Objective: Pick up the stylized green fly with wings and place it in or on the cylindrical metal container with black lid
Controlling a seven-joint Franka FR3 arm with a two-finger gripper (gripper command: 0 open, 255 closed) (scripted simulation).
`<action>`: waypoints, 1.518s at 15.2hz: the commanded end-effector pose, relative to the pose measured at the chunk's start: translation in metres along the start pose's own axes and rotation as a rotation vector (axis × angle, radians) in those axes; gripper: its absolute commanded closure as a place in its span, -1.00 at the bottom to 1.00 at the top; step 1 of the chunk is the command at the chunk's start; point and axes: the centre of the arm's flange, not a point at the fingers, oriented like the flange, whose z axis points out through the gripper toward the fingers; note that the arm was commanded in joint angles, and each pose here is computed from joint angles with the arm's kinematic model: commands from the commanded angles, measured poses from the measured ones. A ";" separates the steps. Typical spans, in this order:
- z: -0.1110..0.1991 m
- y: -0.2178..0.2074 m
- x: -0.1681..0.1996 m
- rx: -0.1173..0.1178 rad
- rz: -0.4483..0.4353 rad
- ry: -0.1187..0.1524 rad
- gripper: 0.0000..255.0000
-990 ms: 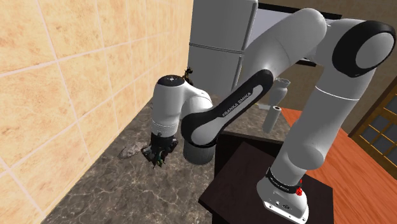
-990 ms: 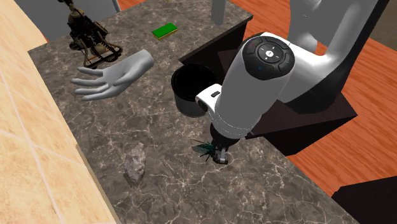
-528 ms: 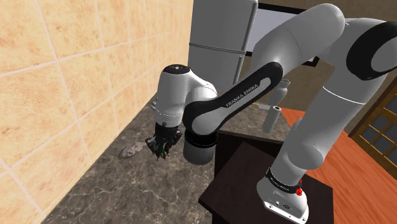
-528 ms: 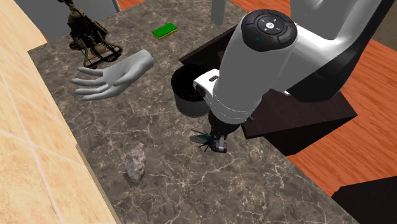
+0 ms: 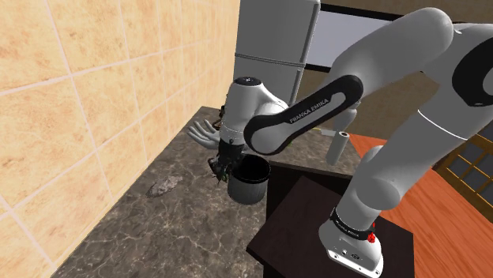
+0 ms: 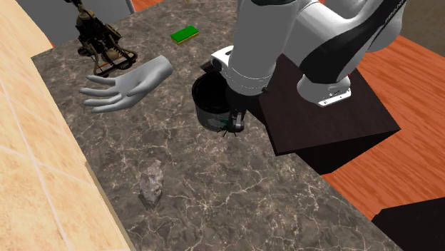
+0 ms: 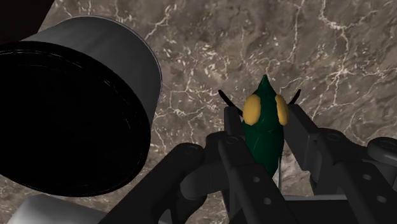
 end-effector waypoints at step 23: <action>0.048 0.191 0.046 0.001 -0.002 0.000 1.00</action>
